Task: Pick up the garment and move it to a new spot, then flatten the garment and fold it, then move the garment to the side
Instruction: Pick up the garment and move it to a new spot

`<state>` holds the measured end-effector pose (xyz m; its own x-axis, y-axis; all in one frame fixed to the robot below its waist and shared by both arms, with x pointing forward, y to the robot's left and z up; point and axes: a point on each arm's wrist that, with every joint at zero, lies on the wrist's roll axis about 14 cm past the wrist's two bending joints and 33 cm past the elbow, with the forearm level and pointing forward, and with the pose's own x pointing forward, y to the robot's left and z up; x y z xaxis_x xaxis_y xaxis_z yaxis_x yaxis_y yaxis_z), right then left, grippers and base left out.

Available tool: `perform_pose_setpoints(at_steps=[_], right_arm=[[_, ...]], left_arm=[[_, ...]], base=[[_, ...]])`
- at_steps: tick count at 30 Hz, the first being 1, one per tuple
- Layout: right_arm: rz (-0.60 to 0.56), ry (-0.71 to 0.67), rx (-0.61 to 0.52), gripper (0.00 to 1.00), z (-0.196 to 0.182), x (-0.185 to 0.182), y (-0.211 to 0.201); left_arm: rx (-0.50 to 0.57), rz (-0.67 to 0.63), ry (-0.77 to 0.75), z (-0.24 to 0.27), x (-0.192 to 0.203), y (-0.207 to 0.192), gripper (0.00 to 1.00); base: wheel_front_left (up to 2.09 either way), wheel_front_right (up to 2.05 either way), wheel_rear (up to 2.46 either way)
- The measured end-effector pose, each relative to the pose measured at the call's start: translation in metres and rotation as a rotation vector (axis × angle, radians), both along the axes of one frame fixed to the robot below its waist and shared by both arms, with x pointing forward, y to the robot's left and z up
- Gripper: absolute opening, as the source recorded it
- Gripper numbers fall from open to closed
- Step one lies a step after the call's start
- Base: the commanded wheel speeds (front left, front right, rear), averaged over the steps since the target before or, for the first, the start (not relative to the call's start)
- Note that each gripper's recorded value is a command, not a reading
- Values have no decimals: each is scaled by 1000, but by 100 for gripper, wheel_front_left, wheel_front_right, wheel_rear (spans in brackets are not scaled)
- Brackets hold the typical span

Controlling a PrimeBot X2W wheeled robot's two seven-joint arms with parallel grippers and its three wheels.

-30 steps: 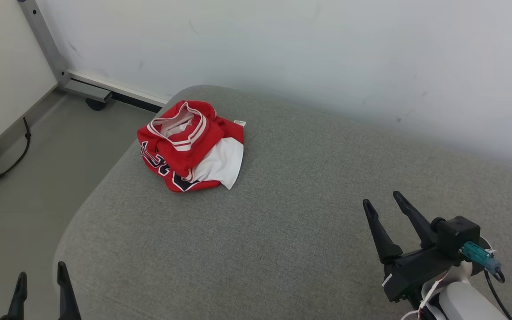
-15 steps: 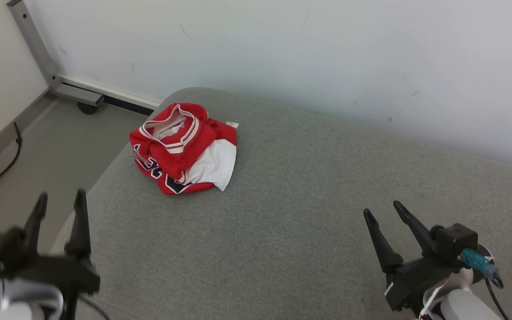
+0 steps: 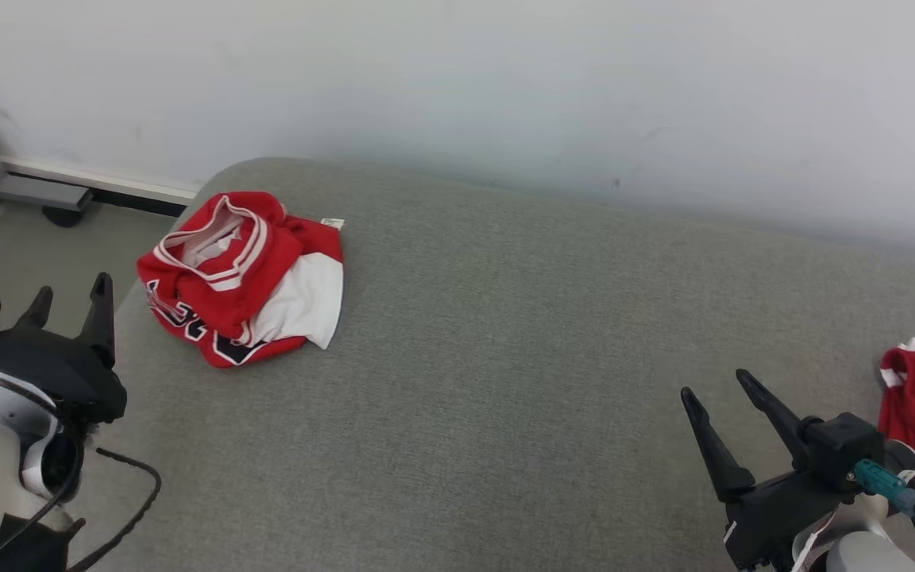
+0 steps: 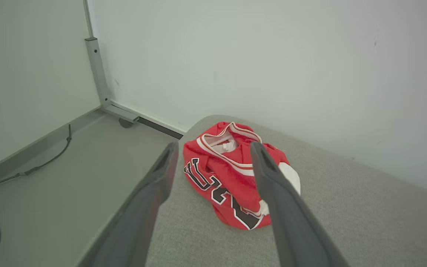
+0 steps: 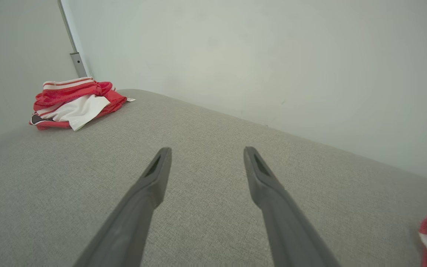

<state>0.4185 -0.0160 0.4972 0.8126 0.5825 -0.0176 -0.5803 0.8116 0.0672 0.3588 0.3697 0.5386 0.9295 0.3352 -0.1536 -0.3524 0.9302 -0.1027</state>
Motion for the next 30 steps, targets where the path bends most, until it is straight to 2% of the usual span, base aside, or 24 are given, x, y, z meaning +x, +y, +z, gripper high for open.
perform_pose_setpoints(at_steps=[7, 17, 26, 30], right_arm=[[-71, -41, -25, 100, 12, 11, -33], [-199, -36, -95, 100, 11, 17, -94], [-291, -27, -137, 100, 14, 12, -135], [-340, -9, -174, 100, 10, 8, -159]], left_arm=[[-52, -31, 142, -33, 32, -7, 100], [-112, -123, 332, -81, 77, -43, 100], [-141, -112, 525, -133, 82, -49, 100], [-154, -129, 565, -149, 90, -66, 100]], base=[[0, 0, 0], [0, 0, 0], [0, 0, 0], [0, 0, 0]])
